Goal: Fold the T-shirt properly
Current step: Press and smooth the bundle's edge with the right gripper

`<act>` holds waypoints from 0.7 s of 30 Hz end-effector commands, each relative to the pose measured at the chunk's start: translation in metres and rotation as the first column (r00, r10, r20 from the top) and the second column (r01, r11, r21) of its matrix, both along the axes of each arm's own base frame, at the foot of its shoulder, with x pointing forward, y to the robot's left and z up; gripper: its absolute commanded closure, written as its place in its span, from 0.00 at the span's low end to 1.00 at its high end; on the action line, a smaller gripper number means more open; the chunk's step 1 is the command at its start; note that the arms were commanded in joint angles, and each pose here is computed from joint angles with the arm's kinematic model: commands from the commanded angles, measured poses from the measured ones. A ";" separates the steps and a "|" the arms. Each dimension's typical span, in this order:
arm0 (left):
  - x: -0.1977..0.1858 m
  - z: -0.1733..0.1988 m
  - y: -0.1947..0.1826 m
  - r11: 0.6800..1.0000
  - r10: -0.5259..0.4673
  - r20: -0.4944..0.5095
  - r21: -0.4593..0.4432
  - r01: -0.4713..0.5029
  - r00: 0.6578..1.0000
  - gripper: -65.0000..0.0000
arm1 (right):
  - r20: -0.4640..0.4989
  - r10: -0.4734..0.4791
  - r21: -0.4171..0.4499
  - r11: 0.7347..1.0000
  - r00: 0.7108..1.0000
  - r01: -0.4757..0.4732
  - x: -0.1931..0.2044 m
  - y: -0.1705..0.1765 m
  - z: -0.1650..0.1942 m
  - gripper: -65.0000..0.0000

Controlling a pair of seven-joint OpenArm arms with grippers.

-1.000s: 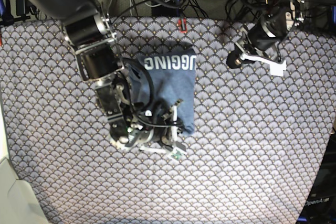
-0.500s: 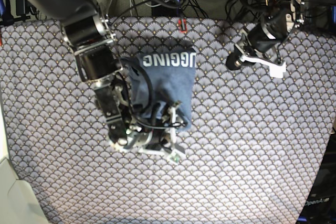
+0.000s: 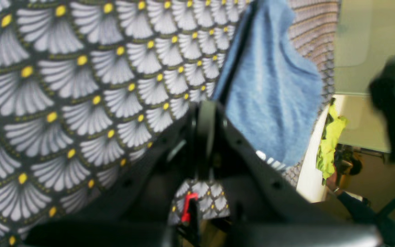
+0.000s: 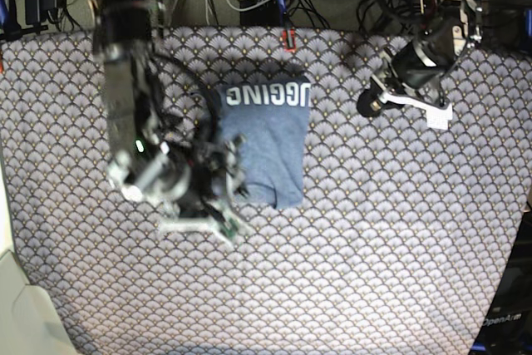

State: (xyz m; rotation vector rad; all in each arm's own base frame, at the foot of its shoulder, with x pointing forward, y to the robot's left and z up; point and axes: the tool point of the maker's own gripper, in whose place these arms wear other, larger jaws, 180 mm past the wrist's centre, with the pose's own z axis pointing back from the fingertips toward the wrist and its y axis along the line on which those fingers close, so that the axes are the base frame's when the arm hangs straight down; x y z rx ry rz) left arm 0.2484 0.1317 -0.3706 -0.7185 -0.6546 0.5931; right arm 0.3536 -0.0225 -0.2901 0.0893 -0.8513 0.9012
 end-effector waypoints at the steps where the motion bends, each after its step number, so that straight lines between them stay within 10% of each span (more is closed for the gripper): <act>1: 0.005 0.011 -0.001 1.000 -0.005 0.039 -0.010 0.005 0.999 1.00 | 0.063 0.009 0.042 0.999 0.998 -0.012 0.003 0.006 0.020 0.69; 5: 0.005 0.010 -0.001 1.000 -0.005 0.038 -0.007 0.005 0.999 1.00 | 0.020 0.010 0.047 0.999 1.000 -0.011 -0.022 0.007 0.004 0.99; 21: 0.003 0.009 0.001 1.000 -0.002 0.032 -0.003 0.002 0.999 1.00 | -0.081 0.019 0.054 0.998 0.997 -0.014 -0.051 0.010 -0.028 1.00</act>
